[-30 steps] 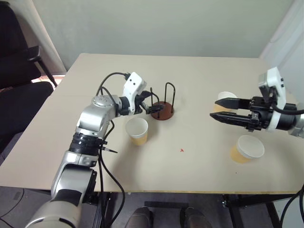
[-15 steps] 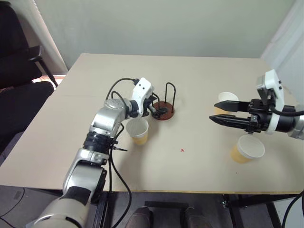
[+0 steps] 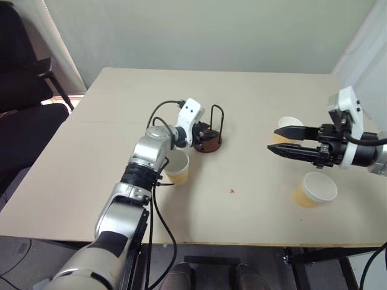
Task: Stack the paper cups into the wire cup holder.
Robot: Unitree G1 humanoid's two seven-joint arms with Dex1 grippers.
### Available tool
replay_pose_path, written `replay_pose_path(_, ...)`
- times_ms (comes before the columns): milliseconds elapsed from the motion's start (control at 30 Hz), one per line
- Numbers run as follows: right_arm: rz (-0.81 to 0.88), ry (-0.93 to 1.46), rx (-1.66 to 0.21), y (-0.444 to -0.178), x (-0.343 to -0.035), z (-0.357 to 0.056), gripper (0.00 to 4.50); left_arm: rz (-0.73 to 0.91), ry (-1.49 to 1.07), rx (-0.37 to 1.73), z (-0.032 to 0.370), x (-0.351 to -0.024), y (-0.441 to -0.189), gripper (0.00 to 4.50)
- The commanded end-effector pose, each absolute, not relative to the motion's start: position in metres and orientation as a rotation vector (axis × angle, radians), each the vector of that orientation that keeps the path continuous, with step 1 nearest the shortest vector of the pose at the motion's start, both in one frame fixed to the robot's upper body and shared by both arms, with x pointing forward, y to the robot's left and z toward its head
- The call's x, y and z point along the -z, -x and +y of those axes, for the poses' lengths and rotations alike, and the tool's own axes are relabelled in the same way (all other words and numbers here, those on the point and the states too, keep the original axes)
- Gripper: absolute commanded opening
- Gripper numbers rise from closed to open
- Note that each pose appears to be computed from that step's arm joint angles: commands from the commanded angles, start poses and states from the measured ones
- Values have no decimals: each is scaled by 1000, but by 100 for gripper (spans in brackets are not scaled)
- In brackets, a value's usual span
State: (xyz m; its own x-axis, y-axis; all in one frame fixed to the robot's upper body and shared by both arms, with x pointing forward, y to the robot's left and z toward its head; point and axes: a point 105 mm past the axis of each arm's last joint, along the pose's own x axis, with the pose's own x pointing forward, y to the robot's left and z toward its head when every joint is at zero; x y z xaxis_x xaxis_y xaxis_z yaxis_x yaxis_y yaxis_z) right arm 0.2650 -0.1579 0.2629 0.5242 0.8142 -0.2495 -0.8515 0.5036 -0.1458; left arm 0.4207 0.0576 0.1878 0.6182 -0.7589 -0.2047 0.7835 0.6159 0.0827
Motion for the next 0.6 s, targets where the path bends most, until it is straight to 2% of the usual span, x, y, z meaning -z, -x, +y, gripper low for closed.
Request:
replay_pose_path(33,113,306,-988,-260,-273,-161,269,70,-214,927,55,-215,-415,72)
replay_pose_path(100,116,306,-982,-260,-272,-162,269,66,-231,945,56,-216,-411,5)
replay_pose_path(233,118,310,-972,-261,-271,-164,269,64,-261,1008,54,-218,-399,5)
replay_pose_path(400,120,334,-940,-257,-281,-177,269,30,-308,1221,31,-225,-368,5)
replay_pose_path(600,163,361,-898,-233,-303,-199,269,60,-301,1481,0,-214,-329,5)
